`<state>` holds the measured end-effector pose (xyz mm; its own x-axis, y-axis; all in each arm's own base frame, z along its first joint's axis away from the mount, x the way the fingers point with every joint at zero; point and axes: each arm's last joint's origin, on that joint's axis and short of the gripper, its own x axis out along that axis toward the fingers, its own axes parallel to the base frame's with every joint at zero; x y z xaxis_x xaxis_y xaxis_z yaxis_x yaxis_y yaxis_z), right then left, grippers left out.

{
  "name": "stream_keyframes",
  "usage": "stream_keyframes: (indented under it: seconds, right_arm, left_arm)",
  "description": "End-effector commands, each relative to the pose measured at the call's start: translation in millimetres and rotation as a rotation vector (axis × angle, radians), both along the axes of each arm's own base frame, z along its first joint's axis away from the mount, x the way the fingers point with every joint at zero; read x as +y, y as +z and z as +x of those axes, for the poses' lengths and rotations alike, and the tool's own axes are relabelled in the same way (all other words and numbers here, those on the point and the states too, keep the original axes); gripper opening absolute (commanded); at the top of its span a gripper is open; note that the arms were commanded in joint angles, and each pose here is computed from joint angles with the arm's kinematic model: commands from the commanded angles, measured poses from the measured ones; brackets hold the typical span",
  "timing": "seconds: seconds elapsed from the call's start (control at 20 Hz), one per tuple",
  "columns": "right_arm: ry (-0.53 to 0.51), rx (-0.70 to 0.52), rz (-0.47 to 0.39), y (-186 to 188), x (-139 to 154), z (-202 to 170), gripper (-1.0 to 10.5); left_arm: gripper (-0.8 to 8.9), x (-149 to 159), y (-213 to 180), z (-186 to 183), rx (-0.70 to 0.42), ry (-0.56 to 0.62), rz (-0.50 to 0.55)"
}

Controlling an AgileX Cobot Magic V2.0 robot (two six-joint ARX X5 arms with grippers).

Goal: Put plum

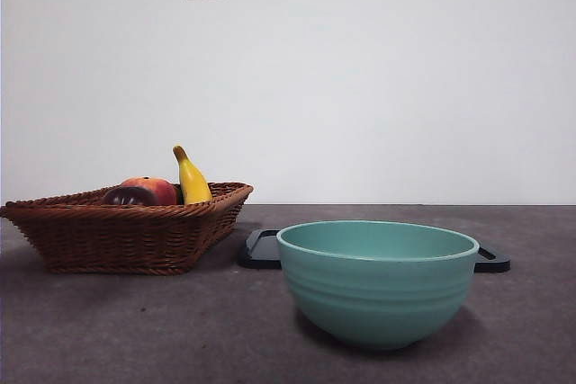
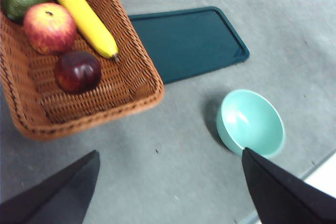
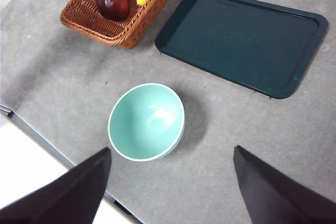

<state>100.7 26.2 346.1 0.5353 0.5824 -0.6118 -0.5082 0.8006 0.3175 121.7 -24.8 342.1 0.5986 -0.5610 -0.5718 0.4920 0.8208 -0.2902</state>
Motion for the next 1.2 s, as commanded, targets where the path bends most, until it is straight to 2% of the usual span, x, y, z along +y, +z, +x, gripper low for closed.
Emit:
stream_keyframes:
  seconds: [0.05,0.3,0.5,0.65,1.2]
  right_arm:
    - [-0.002,-0.019,0.012,6,0,0,3.7]
    - [0.000,-0.018,0.013,6,1,0,3.7]
    - [-0.001,-0.017,0.014,6,1,0,3.7]
    - [-0.002,-0.015,0.015,6,1,0,3.7]
    - [-0.007,-0.009,0.019,6,1,0,3.7]
  left_arm:
    - [4.33,-3,8,14,-0.003,0.017,0.011]
    - [4.27,-19,18,57,0.024,0.037,0.096]
    - [4.27,-38,9,97,0.088,0.043,0.183]
    - [4.28,-51,-12,127,0.131,0.061,0.258]
    - [4.28,-80,-101,206,0.228,0.069,0.371]
